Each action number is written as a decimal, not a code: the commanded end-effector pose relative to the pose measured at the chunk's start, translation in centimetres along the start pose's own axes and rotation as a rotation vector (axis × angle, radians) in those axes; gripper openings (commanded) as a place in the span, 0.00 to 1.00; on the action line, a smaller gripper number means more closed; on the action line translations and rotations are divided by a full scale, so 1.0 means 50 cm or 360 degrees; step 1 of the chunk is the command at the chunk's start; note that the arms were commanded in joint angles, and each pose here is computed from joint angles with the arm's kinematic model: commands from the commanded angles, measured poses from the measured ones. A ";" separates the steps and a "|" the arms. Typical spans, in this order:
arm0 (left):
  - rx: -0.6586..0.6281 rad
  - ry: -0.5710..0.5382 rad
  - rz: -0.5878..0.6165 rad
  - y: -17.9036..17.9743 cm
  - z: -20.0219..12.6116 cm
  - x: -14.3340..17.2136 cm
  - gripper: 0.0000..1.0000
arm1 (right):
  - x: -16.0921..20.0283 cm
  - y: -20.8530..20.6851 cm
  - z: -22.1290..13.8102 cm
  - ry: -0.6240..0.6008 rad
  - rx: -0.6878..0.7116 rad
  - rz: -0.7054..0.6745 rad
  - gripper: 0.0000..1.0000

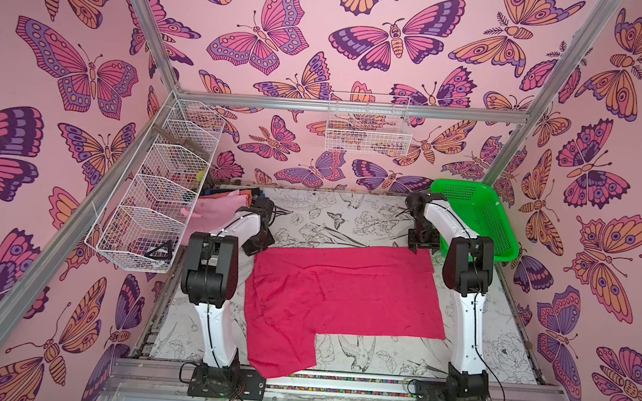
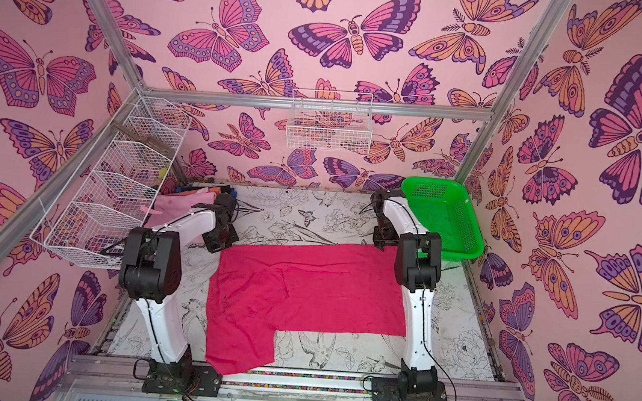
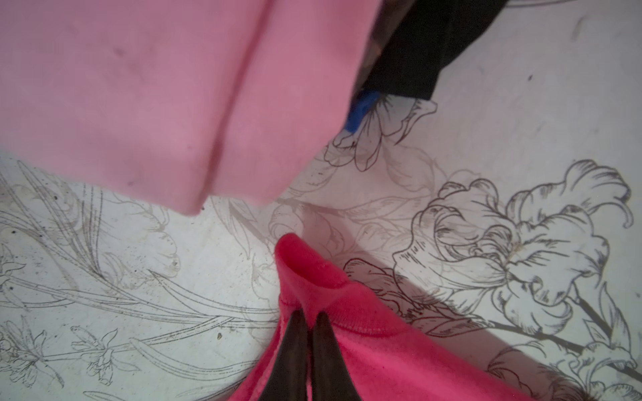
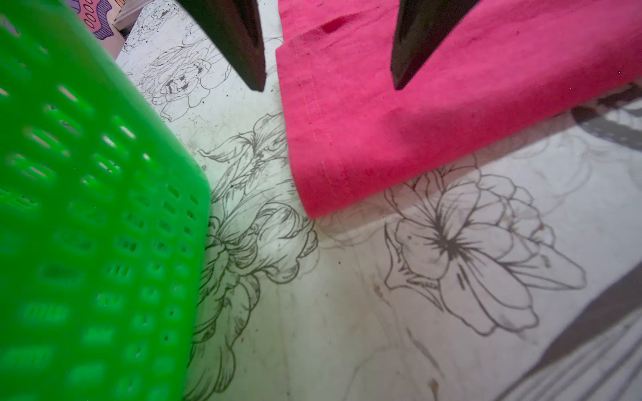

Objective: Fold and stack t-shirts
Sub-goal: Move the T-shirt to the center of the board.

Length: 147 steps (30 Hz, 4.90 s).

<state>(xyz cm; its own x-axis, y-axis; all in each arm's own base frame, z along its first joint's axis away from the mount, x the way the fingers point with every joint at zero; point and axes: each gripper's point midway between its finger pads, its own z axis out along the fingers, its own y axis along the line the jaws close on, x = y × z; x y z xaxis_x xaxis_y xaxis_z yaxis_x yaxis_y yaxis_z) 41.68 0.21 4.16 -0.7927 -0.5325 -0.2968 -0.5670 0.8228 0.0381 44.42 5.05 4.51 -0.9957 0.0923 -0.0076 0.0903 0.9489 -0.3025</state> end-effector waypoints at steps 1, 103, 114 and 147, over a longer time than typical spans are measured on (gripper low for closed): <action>-0.0077 -0.0026 -0.0009 0.019 0.002 -0.017 0.01 | 0.003 -0.004 0.011 0.0043 0.0026 -0.0003 0.62; 0.0056 -0.0061 0.0001 -0.068 0.033 -0.109 0.06 | -0.120 0.055 0.054 -0.0053 -0.0233 0.0162 0.00; 0.0074 -0.0049 -0.0007 -0.071 0.029 -0.105 0.06 | -0.089 0.010 -0.003 -0.0093 -0.0163 0.0185 0.63; 0.0047 -0.0061 -0.0004 -0.060 0.026 -0.102 0.06 | -0.027 0.069 0.092 0.0164 -0.0259 0.0180 0.07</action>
<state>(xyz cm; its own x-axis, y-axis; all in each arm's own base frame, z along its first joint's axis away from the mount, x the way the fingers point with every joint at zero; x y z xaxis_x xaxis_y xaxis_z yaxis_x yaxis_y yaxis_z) 48.25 -0.17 4.45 -0.7818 -0.5254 -0.3357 -0.5527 0.8332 -0.0168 48.31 7.05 2.06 -0.9750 0.2165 -0.0492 0.2208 0.9689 -0.1116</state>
